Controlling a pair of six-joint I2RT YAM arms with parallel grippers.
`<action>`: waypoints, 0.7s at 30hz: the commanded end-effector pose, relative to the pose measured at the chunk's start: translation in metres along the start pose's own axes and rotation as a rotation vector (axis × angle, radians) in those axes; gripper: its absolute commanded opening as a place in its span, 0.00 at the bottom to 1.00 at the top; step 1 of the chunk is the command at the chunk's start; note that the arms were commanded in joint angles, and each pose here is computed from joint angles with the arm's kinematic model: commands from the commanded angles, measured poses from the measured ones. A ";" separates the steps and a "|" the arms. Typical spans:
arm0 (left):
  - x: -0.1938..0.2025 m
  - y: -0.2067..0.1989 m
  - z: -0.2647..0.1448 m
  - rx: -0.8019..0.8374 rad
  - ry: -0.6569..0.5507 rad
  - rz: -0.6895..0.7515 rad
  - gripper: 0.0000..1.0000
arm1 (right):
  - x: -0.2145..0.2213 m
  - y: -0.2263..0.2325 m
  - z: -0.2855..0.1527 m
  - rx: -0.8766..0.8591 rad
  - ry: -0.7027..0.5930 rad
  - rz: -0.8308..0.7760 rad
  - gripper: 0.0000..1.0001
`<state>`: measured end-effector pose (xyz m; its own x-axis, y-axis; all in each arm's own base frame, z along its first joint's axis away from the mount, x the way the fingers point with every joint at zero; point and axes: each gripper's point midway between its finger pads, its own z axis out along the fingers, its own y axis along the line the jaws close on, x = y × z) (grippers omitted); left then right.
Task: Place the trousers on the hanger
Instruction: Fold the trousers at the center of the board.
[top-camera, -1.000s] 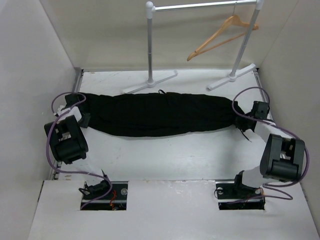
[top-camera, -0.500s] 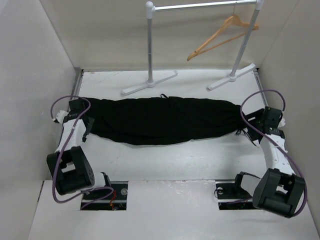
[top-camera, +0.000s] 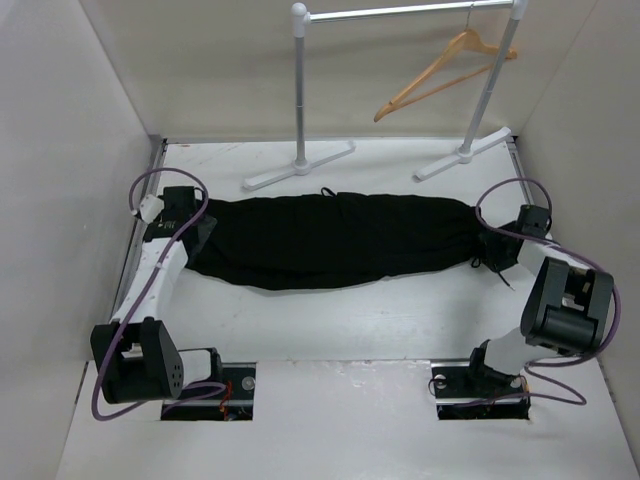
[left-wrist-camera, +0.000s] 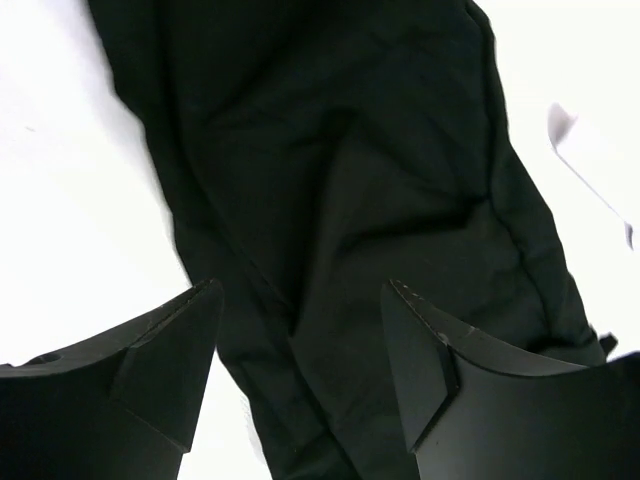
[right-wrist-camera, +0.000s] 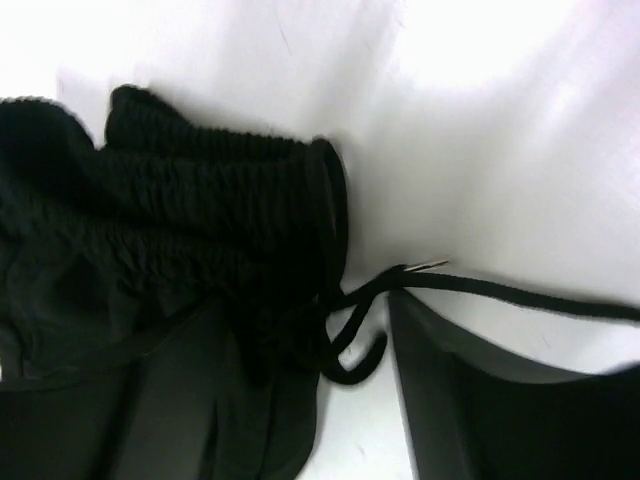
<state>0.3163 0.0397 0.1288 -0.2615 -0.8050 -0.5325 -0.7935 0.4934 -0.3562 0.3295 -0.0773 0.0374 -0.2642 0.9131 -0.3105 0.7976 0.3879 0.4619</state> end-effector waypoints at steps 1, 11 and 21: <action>0.001 -0.015 -0.010 0.063 -0.005 -0.001 0.62 | -0.022 0.031 0.010 -0.100 -0.061 0.013 0.58; 0.039 -0.025 -0.021 0.108 0.055 0.100 0.54 | -0.097 0.060 -0.099 -0.119 -0.401 0.024 0.10; 0.150 -0.069 -0.068 0.260 0.208 0.377 0.31 | -0.105 0.137 -0.261 -0.432 -0.640 -0.155 0.13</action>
<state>0.2967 -0.1179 0.1200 -0.6153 -0.6057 -0.5046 -0.4890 0.7953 -0.3583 0.3306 -0.0997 0.3236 0.1262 0.7043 -0.6986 0.4987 0.5637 0.6584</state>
